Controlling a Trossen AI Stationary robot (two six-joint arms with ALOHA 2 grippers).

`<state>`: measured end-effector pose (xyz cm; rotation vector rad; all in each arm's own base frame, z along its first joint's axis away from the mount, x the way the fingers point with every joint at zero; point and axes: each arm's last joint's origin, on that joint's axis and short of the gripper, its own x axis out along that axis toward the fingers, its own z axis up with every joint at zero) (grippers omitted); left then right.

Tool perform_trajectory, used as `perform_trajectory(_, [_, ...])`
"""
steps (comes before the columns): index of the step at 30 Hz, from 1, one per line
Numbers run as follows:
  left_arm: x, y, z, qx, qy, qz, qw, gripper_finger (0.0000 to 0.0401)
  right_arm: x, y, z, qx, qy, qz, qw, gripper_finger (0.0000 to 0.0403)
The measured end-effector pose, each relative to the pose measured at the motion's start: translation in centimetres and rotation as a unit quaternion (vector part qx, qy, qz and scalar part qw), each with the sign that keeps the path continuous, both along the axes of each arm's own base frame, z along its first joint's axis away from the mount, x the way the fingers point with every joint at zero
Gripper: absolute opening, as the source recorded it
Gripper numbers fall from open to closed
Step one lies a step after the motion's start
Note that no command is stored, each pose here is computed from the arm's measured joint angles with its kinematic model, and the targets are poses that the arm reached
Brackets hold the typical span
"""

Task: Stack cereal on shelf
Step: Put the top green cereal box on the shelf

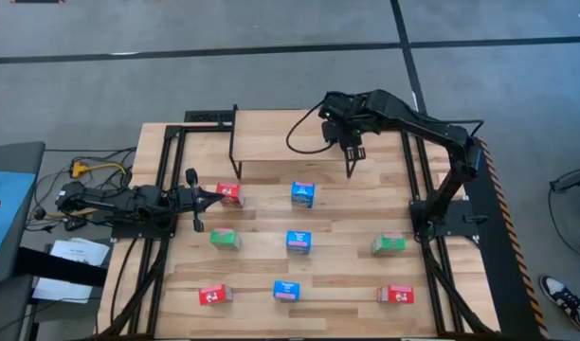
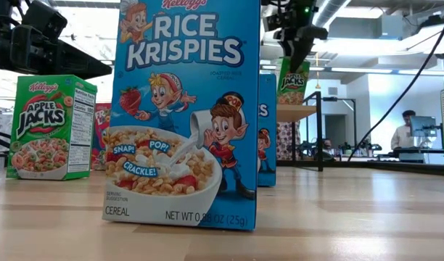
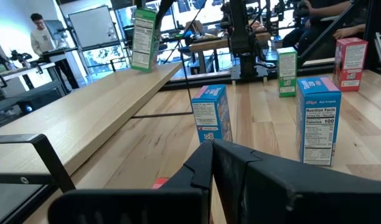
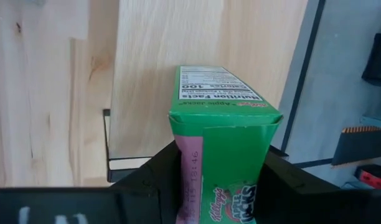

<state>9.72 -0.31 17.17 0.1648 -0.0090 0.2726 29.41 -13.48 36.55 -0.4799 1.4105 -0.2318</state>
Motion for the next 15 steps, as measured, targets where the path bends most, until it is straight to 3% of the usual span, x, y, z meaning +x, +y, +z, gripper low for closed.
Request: perform_trajectory(15, [0.0,0.0,0.0,0.0,0.0,0.0,1.0,0.0,-0.28,-0.62,0.06,0.03,-0.027,-0.024,0.999,0.0176])
